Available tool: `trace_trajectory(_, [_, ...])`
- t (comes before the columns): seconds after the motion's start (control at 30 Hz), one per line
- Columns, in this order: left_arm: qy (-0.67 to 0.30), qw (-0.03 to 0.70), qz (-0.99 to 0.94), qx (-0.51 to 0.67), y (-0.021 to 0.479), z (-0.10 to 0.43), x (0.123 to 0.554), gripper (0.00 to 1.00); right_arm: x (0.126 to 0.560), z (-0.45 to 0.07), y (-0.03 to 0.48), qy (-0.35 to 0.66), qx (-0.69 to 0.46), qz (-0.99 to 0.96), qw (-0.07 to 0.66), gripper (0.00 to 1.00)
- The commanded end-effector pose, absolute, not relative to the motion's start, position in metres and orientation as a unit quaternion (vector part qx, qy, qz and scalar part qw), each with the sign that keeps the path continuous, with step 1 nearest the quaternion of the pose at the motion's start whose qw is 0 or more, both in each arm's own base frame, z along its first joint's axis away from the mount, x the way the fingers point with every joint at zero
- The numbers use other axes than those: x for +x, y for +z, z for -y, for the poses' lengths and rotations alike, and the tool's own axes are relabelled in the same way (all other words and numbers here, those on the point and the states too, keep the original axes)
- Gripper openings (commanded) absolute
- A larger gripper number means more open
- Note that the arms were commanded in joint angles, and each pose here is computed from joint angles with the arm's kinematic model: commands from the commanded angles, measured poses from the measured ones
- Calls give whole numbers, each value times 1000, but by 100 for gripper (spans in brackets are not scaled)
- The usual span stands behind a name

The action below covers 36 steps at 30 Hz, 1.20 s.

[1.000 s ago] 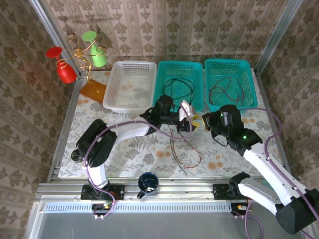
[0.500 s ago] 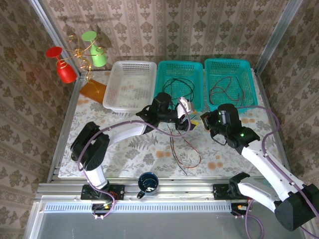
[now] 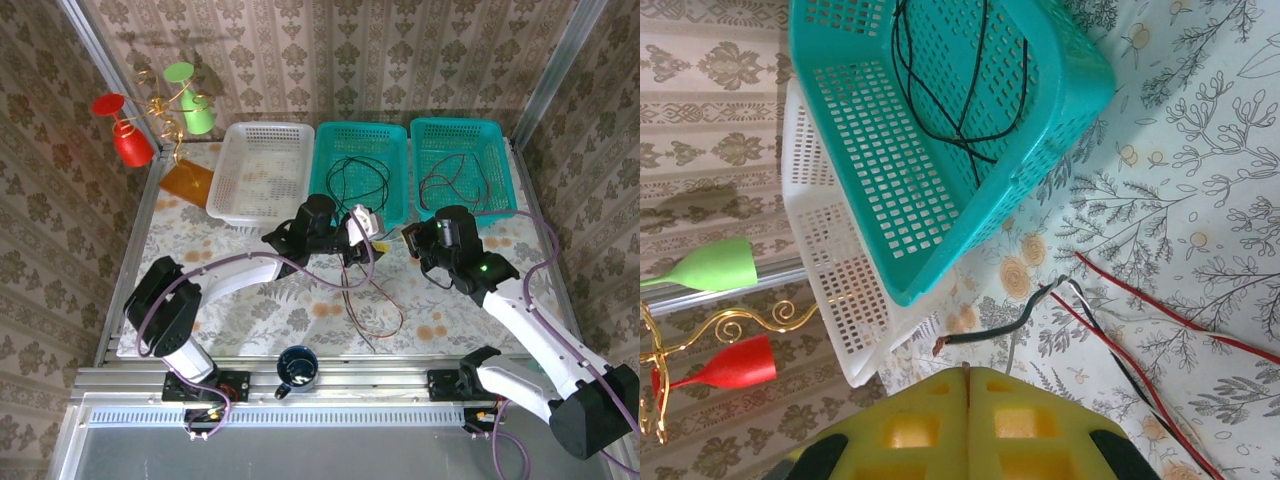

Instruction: Untangle the cables

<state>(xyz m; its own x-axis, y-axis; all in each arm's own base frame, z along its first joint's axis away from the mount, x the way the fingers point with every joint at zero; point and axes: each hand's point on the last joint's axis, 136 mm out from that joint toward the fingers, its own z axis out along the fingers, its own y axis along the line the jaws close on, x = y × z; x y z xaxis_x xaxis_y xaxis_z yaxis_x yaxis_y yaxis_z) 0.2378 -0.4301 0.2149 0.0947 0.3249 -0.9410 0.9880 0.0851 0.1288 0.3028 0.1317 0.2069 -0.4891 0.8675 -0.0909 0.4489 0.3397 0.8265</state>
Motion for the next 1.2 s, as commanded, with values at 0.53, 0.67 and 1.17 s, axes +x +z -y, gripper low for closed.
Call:
trace_trajectory(0.53, [-343,464,-562,592,199,450,244,12,303,-150,230,439,403,-758,266,0])
trace_trajectory(0.67, [-343,459,-565,595,207,445,244,0,305,-148,246,443,365,-761,302,31])
trace_trajectory(1.17, [-412,422,-619,519,264,415,263,0,294,-100,268,454,268,-703,477,68])
